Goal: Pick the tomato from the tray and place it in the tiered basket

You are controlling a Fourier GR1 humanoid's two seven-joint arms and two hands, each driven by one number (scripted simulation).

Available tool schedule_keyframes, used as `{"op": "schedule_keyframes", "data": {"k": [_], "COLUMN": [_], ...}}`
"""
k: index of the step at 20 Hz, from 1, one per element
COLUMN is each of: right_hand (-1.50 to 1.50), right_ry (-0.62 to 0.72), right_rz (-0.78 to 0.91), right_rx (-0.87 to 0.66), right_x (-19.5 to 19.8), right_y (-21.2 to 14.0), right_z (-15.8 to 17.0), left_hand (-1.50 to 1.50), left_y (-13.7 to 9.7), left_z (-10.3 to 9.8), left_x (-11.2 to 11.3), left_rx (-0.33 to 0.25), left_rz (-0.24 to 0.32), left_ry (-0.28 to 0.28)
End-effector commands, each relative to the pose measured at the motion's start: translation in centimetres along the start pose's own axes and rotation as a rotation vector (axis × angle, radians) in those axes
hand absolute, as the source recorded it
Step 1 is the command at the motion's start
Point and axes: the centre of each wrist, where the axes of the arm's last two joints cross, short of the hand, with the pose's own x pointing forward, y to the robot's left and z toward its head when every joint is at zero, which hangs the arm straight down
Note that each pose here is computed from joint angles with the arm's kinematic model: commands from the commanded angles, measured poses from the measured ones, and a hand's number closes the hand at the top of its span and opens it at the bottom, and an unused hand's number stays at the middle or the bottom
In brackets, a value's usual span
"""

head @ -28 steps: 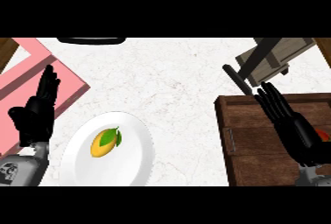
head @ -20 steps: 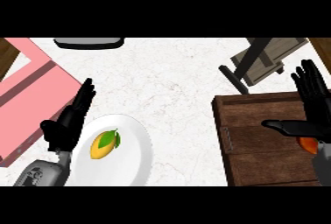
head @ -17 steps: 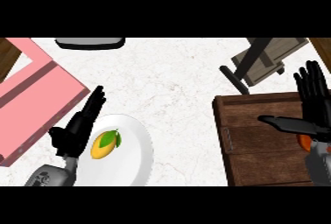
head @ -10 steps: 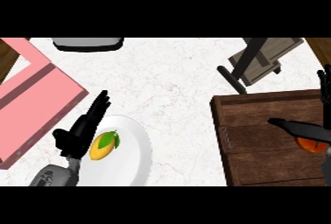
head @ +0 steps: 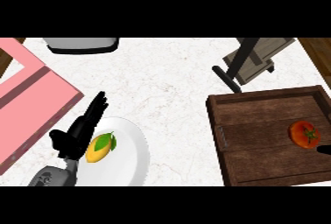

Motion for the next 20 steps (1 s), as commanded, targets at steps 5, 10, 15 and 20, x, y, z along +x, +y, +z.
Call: {"op": "schedule_keyframes", "data": {"k": [5,10,15,20], "right_hand": [-1.5,-1.5,-1.5,-1.5], "right_ry": [0.184,0.238,0.294,0.412], "right_rz": [0.367,0.346,0.326,0.454], "right_rx": [0.266,0.249,0.162,0.136], "right_x": [6.2,9.3,9.4,8.4], "right_y": [-1.4,-1.6,0.9,0.8], "right_z": [3.4,4.9,5.9,4.0], "left_hand": [0.0,0.0,0.0,0.0], "left_y": [0.0,-0.2,-0.7,-0.2], "left_z": [0.3,-0.7,-1.0,-0.2], "left_x": [-0.1,-0.5,0.2,1.0], "left_rx": [-0.02,-0.032,-0.047,-0.05], "left_rz": [-0.002,-0.005,0.017,-0.002], "left_ry": [0.007,-0.008,-0.008,-0.009]}}
